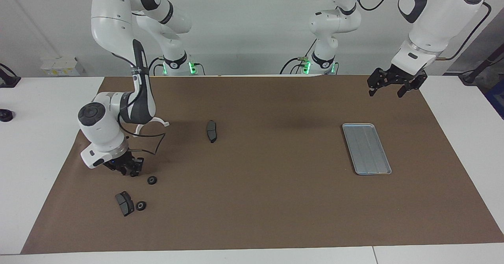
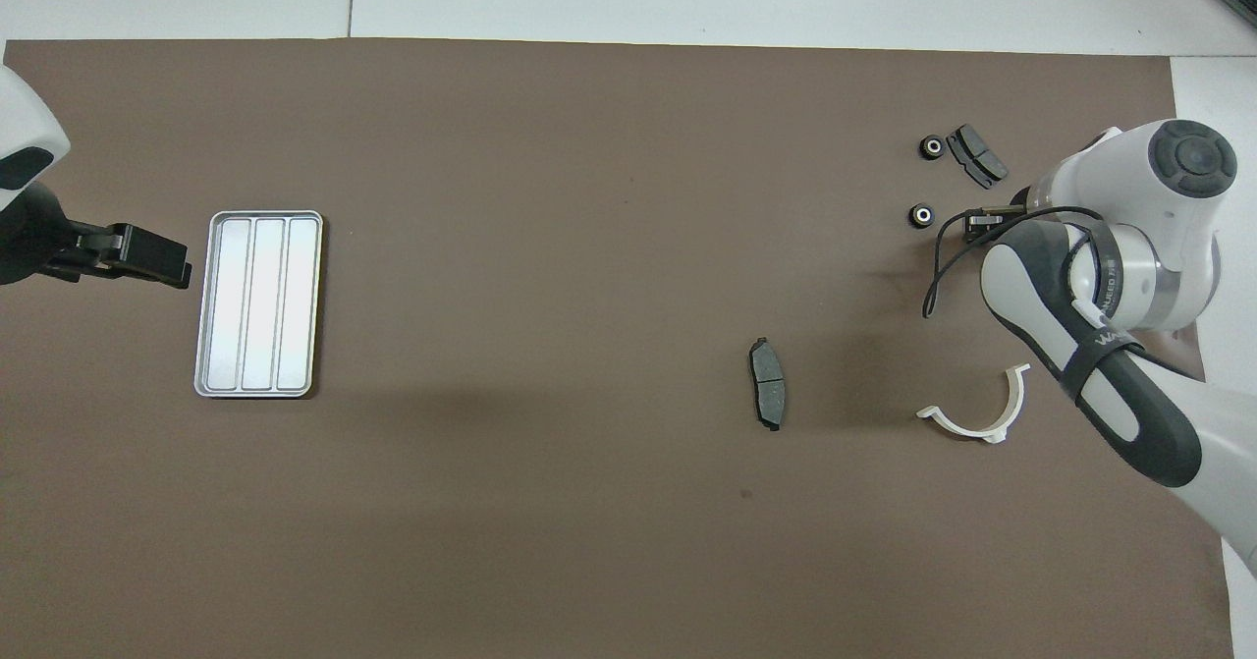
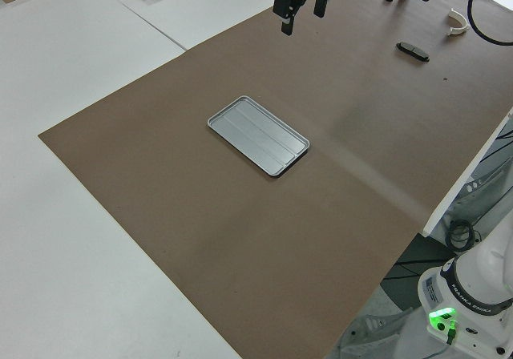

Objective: Pick bearing gear from pile to tray

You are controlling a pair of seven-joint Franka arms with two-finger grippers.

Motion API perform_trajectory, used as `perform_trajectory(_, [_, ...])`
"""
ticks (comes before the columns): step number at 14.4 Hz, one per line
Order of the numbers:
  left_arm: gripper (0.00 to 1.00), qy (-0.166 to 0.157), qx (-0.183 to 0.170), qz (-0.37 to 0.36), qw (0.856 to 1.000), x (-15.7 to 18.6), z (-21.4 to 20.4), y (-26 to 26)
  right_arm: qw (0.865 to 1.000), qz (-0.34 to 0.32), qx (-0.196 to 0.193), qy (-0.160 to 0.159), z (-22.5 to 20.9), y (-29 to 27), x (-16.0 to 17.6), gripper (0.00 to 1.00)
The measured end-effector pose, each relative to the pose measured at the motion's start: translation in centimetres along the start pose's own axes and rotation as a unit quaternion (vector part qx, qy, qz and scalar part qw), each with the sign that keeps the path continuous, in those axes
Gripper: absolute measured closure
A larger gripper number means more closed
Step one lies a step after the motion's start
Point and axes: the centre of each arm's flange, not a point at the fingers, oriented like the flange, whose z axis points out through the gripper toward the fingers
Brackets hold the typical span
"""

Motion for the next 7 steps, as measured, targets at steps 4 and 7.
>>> perform_trajectory(4, [0.0,0.0,0.0,0.0,1.0,0.0,0.0,0.0,1.0,-0.002,0.0,0.0,0.0,-0.23,0.01,0.63])
perform_trajectory(7, [0.0,0.0,0.0,0.0,1.0,0.0,0.0,0.0,1.0,-0.003,0.001,0.0,0.03,-0.44,0.01,0.66])
